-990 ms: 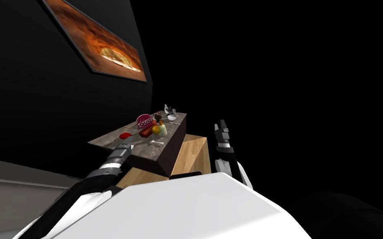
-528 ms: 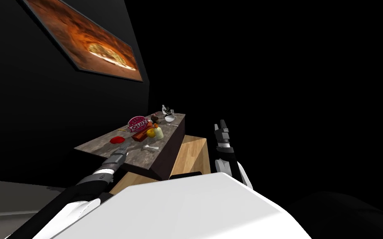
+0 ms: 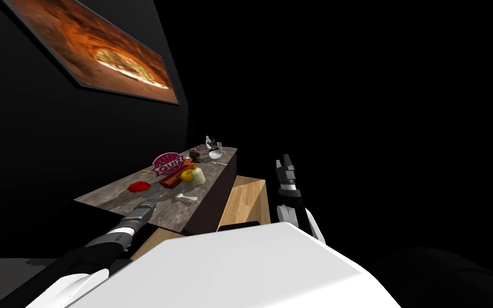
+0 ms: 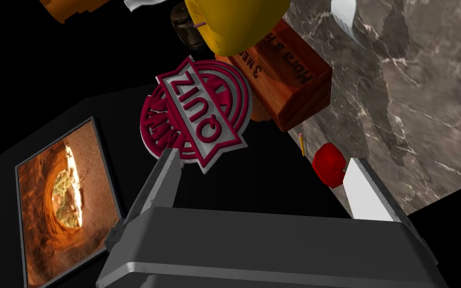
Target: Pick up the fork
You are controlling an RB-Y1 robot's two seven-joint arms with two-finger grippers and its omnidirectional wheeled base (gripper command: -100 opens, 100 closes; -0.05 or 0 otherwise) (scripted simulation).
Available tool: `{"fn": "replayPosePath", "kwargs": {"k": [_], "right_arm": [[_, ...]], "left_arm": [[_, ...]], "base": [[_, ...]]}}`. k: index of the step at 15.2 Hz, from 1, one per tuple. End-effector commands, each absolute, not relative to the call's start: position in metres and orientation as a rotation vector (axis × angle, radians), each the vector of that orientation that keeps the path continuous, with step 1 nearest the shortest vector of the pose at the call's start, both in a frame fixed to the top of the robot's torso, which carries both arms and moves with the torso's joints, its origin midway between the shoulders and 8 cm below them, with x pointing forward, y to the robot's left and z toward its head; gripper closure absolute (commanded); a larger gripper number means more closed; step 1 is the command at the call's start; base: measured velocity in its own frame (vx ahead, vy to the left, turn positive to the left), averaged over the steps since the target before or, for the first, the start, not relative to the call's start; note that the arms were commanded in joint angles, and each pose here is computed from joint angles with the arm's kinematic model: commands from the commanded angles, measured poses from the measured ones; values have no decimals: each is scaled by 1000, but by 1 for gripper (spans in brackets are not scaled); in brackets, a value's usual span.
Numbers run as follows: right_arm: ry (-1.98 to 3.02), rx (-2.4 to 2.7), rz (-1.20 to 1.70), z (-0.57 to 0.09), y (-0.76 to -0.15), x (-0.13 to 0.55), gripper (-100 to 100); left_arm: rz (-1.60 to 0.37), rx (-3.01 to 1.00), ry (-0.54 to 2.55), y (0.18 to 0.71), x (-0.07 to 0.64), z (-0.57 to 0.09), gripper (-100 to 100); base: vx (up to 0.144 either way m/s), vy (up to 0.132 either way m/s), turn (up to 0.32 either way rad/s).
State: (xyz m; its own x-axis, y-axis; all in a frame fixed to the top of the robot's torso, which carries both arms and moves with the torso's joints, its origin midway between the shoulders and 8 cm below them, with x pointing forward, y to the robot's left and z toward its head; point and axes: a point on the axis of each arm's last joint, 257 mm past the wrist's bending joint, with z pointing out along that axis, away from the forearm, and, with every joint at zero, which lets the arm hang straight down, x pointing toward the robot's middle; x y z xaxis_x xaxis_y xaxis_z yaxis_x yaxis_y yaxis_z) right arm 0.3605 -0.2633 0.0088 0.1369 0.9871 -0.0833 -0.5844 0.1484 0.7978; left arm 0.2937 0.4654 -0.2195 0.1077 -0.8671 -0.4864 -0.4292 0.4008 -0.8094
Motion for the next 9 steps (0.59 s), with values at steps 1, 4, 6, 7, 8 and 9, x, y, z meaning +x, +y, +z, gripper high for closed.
{"fn": "replayPosePath", "kwargs": {"k": [1,4,6,7,8,9], "right_arm": [[721,701,1283,9,-263,360,0],[721,701,1283,9,-263,360,0],[721,701,1283,9,-263,360,0],[721,701,1283,9,-263,360,0],[721,701,1283,9,-263,360,0],[721,701,1283,9,-263,360,0]], "left_arm": [[-453,-1231,1542,470,286,-229,-100],[-403,-1267,1593,479,272,-241,-100],[-354,-1303,1644,487,256,-253,-100],[-354,-1303,1644,487,256,-253,-100],[-316,-1322,1679,494,243,-259,-100],[-311,-1332,1689,494,241,-263,-100]], "base": [[88,-31,0],[103,-33,-12],[112,-41,-16],[95,-31,3],[113,-28,-12],[123,-24,-12]]}}
